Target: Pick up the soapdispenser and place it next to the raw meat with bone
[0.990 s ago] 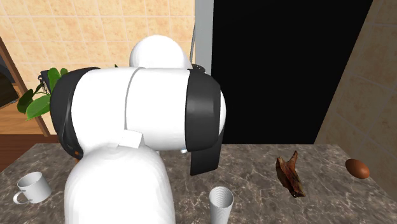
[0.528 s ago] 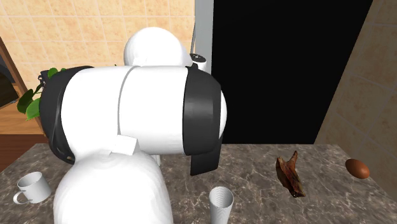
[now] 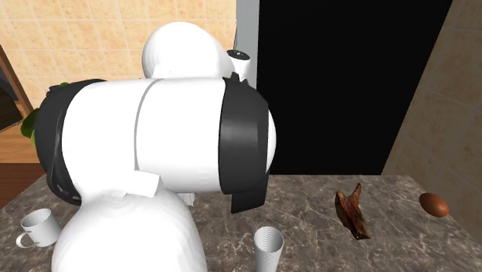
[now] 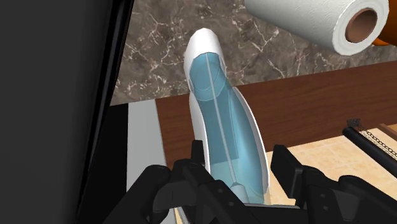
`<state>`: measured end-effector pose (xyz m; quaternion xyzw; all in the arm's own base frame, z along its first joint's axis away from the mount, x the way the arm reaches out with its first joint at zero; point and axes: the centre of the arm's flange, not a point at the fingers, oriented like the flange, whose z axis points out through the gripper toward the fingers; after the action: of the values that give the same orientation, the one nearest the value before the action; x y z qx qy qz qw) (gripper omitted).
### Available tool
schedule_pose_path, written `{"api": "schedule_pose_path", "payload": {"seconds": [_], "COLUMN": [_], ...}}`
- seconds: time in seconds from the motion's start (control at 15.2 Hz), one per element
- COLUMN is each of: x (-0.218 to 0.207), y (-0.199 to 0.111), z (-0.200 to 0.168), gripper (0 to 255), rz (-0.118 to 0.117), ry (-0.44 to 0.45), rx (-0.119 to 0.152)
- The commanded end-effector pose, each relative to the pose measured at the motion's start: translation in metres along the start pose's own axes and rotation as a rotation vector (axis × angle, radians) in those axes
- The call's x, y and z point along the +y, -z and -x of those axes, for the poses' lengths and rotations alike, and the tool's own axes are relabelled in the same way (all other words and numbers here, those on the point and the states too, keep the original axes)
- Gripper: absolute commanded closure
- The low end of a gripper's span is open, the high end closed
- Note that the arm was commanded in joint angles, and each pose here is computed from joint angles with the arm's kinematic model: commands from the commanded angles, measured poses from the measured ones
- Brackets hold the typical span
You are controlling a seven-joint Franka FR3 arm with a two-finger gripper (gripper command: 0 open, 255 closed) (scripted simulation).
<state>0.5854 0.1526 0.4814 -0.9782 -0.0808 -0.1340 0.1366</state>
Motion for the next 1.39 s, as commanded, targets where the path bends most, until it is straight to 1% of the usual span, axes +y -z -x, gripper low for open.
{"api": "schedule_pose_path", "payload": {"seconds": [0.0,1.32], "x": [-0.002,-0.028], "y": [0.011,0.109], "z": [-0.003,-0.033], "gripper": [255,255], "rz": [0.0,0.0], "ry": [0.0,0.0], "rx": [0.0,0.0]}}
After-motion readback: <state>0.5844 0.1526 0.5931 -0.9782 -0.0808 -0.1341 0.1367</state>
